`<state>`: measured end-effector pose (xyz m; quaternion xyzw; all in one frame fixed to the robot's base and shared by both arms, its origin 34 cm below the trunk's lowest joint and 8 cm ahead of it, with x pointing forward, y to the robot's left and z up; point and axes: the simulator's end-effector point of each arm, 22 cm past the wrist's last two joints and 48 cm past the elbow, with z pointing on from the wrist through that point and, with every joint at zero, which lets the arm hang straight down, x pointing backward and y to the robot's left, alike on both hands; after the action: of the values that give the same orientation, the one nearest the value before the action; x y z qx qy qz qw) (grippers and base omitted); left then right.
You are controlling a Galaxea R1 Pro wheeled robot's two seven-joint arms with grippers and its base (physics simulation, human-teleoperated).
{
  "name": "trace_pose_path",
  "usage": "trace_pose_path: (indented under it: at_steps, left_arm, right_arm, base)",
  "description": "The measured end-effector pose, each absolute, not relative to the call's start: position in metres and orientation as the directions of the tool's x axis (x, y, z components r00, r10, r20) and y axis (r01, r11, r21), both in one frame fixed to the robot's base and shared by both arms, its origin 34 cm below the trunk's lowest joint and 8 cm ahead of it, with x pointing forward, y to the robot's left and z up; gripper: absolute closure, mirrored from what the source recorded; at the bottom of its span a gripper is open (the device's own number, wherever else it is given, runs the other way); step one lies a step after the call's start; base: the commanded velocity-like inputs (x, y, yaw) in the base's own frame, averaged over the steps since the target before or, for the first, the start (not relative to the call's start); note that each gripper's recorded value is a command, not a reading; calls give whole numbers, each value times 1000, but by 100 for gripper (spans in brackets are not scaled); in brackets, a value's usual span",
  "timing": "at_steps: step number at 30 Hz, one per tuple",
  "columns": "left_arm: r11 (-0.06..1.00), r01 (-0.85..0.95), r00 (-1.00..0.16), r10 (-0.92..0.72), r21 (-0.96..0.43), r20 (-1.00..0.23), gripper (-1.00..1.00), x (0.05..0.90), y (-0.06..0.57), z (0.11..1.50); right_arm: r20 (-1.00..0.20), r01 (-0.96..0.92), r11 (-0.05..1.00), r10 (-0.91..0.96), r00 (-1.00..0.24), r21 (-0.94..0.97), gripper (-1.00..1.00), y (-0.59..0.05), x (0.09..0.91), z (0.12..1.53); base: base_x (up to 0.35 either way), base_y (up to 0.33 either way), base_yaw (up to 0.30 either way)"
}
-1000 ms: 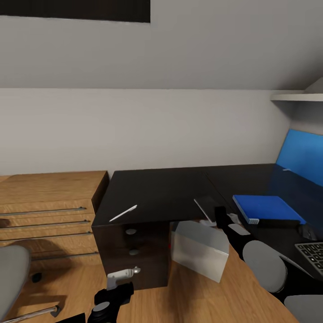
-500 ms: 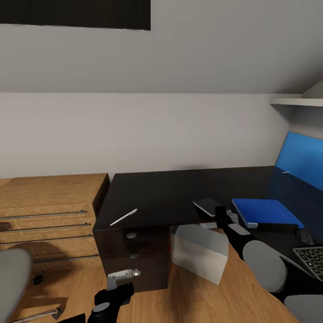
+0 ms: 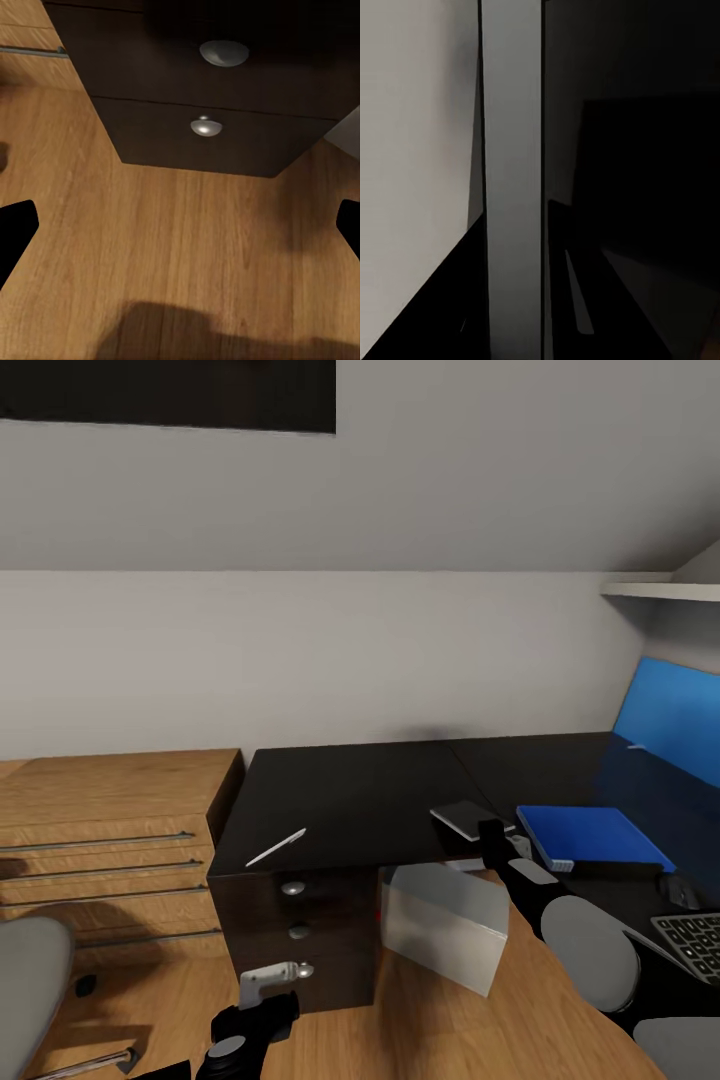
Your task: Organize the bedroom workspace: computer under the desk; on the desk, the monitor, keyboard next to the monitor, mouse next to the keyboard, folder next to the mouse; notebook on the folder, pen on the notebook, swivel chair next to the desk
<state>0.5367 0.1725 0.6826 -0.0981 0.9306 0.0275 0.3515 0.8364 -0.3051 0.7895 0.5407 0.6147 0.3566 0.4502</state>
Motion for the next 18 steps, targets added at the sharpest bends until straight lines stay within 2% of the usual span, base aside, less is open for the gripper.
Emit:
trace_pose_path:
  at_steps: [18]
  left_arm:
    - [980, -196, -736, -158, -16, -659, -100, 536, 171, 699]
  right_arm:
    - [-171, 339, 165, 985, -11, 926, 100, -305, 838, 809]
  base:
    - [0, 0, 0]
